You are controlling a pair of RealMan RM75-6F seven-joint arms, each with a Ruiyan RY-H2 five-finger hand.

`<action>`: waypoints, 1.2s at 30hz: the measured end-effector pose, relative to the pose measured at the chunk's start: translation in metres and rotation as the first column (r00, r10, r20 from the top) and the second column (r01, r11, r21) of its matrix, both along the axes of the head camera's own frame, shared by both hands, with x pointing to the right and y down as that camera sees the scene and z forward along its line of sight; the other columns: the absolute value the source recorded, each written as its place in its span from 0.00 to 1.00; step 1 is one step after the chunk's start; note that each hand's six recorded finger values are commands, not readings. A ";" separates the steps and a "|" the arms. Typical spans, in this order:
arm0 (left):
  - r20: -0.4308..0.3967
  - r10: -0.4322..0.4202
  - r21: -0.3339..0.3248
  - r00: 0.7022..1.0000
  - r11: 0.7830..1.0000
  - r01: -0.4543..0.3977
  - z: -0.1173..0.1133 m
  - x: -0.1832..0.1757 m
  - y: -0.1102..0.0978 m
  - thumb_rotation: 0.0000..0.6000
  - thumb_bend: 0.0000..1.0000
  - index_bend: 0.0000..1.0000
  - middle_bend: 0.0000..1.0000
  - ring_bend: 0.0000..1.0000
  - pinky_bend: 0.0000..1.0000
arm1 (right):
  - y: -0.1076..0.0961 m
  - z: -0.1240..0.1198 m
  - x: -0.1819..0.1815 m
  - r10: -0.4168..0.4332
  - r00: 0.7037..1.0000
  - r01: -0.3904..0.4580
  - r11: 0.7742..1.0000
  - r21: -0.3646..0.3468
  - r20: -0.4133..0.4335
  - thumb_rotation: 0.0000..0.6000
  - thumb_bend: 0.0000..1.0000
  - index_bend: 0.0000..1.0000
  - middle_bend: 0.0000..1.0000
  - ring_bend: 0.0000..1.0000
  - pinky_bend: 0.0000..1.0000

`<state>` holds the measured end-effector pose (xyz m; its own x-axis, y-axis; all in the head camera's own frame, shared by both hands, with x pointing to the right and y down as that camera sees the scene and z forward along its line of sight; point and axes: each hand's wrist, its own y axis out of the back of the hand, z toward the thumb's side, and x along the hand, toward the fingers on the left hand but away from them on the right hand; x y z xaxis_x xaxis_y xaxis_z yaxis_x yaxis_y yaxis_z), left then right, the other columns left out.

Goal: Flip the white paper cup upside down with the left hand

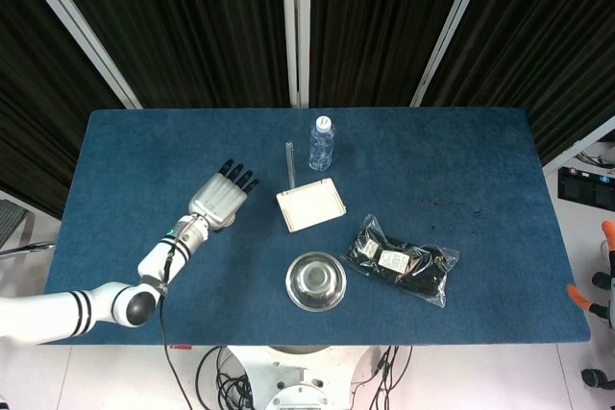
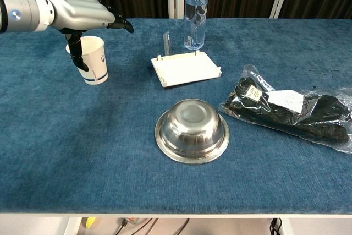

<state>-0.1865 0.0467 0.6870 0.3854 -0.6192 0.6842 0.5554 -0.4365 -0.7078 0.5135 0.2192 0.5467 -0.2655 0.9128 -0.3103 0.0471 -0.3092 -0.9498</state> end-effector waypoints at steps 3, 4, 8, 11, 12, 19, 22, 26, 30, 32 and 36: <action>0.029 0.003 0.001 1.000 1.000 -0.003 0.006 -0.004 0.002 1.00 0.15 0.15 0.10 0.00 0.00 | 0.001 0.002 0.001 0.002 1.000 -0.002 1.000 -0.011 0.000 1.00 0.09 0.00 0.00 0.00 0.00; 0.036 0.004 0.002 0.999 1.000 -0.005 0.007 -0.005 0.002 1.00 0.16 0.16 0.11 0.00 0.00 | 0.001 0.004 0.001 0.004 1.000 -0.004 1.000 -0.016 0.002 1.00 0.09 0.00 0.00 0.00 0.00; 0.054 0.014 0.008 0.998 1.000 -0.014 0.010 -0.006 0.004 1.00 0.18 0.20 0.15 0.00 0.00 | 0.002 0.006 0.001 0.006 1.000 -0.006 1.000 -0.026 0.001 1.00 0.09 0.00 0.00 0.00 0.00; 0.061 0.022 0.014 0.998 1.000 -0.023 0.011 -0.006 0.005 1.00 0.20 0.24 0.20 0.00 0.00 | 0.002 0.007 0.001 0.006 1.000 -0.006 1.000 -0.028 -0.001 1.00 0.09 0.00 0.00 0.00 0.00; 0.062 0.024 0.017 0.998 1.000 -0.025 0.010 -0.006 0.005 1.00 0.20 0.25 0.22 0.00 0.00 | 0.001 0.007 0.001 0.006 1.000 -0.006 1.000 -0.028 -0.001 1.00 0.09 0.00 0.00 0.00 0.00; 0.100 0.050 0.049 0.994 0.997 -0.056 0.010 -0.009 0.004 1.00 0.21 0.38 0.36 0.00 0.00 | 0.002 0.009 0.001 0.008 1.000 -0.009 0.999 -0.044 -0.006 1.00 0.10 0.00 0.00 0.00 0.00; 0.103 0.046 0.056 0.994 0.997 -0.052 0.008 -0.010 0.004 1.00 0.22 0.40 0.39 0.02 0.00 | 0.002 0.009 0.002 0.012 1.000 -0.012 0.999 -0.047 -0.006 1.00 0.10 0.00 0.00 0.00 0.00; 0.076 0.034 0.070 0.996 0.997 -0.040 0.004 -0.009 0.004 1.00 0.22 0.40 0.39 0.02 0.00 | 0.002 0.009 0.002 0.014 1.000 -0.014 0.999 -0.047 -0.005 1.00 0.10 0.00 0.00 0.00 0.00; -0.009 -0.013 0.074 1.000 0.997 0.013 -0.003 -0.007 0.004 1.00 0.22 0.39 0.39 0.02 0.00 | 0.001 0.009 0.002 0.014 1.000 -0.015 0.999 -0.046 -0.003 1.00 0.10 0.00 0.00 0.00 0.00; -0.080 -0.064 0.062 0.995 0.996 0.069 -0.006 -0.007 0.004 1.00 0.22 0.39 0.39 0.03 0.00 | 0.001 0.009 0.002 0.013 1.000 -0.013 0.999 -0.044 -0.003 1.00 0.10 0.00 0.00 0.00 0.00; -0.231 -0.196 0.008 0.953 0.979 0.203 -0.009 -0.015 0.003 1.00 0.22 0.39 0.39 0.02 0.00 | 0.001 0.009 0.001 0.009 1.000 -0.009 0.999 -0.043 -0.002 1.00 0.10 0.00 0.00 0.00 0.00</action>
